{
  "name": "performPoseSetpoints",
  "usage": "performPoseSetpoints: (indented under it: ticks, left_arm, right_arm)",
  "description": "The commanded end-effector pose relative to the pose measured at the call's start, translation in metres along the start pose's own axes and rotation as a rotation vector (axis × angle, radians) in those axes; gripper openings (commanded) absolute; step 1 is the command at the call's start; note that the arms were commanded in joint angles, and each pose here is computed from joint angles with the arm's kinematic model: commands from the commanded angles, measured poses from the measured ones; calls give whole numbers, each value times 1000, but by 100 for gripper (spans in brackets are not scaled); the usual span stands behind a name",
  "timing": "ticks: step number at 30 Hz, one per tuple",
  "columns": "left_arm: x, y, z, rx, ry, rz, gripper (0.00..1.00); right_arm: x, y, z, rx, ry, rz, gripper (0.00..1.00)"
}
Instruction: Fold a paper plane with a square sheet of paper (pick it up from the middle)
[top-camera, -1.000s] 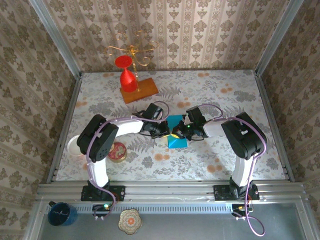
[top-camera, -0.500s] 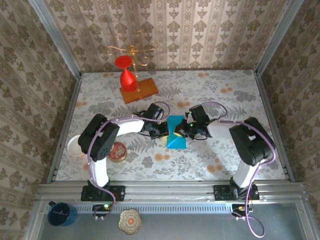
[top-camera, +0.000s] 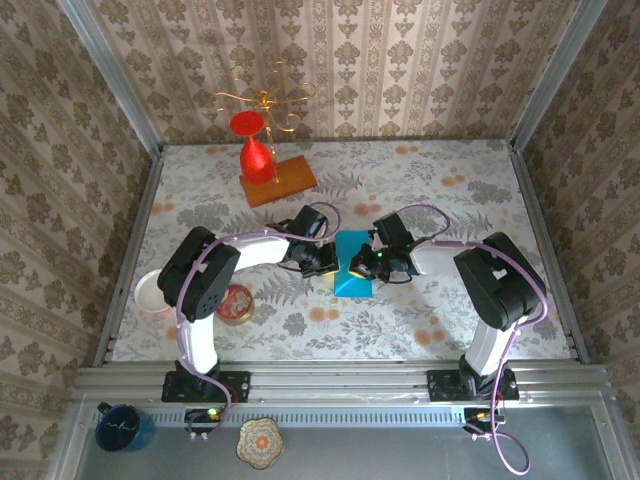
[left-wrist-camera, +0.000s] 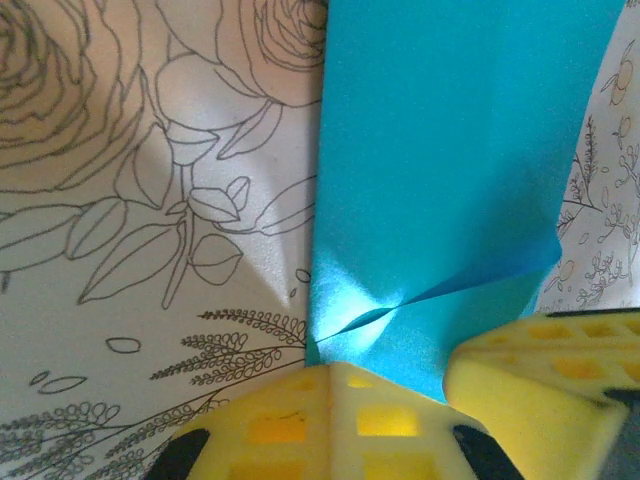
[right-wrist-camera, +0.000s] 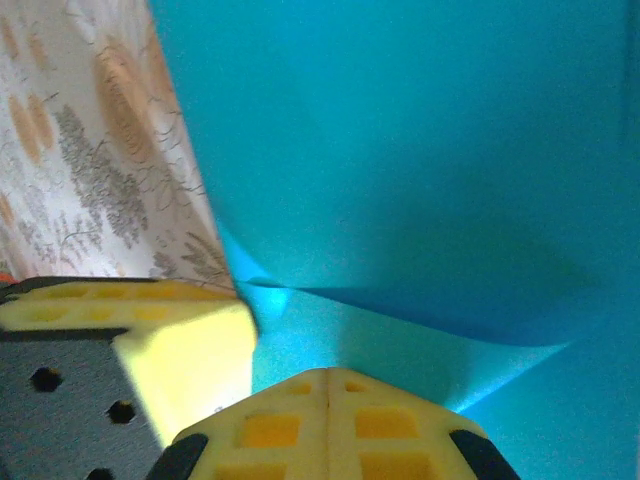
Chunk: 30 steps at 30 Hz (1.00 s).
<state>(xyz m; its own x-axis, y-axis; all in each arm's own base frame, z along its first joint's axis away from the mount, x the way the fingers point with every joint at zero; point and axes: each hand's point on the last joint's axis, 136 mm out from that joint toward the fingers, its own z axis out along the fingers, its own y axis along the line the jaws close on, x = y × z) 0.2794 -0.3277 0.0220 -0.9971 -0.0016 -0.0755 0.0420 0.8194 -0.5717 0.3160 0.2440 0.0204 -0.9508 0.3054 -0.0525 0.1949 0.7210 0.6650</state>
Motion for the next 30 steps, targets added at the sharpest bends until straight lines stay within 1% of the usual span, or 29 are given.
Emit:
performPoseSetpoints:
  ticks: [1, 5, 9, 11, 14, 23, 30]
  left_arm:
    - [7, 18, 7, -72, 32, -13, 0]
    - [5, 13, 4, -57, 25, -3, 0]
    - [-6, -20, -21, 15, -60, 83, 0]
    - [-6, -30, -32, 30, -81, 107, 0]
    - [3, -37, -39, 52, -86, 125, 5]
    - [54, -37, -25, 73, 41, 162, 15]
    - [65, -32, -10, 85, 115, 148, 17]
  right_arm:
    - [2, -22, 4, 74, -17, 48, 6]
    - [7, -39, 5, 114, -24, 83, 6]
    - [12, -51, 8, 144, -16, 113, 6]
    - [14, -55, 9, 156, -13, 128, 5]
    - [15, -59, 9, 167, -12, 143, 5]
    - [20, -71, 11, 201, 3, 179, 5]
    - [23, -74, 14, 208, 15, 194, 5]
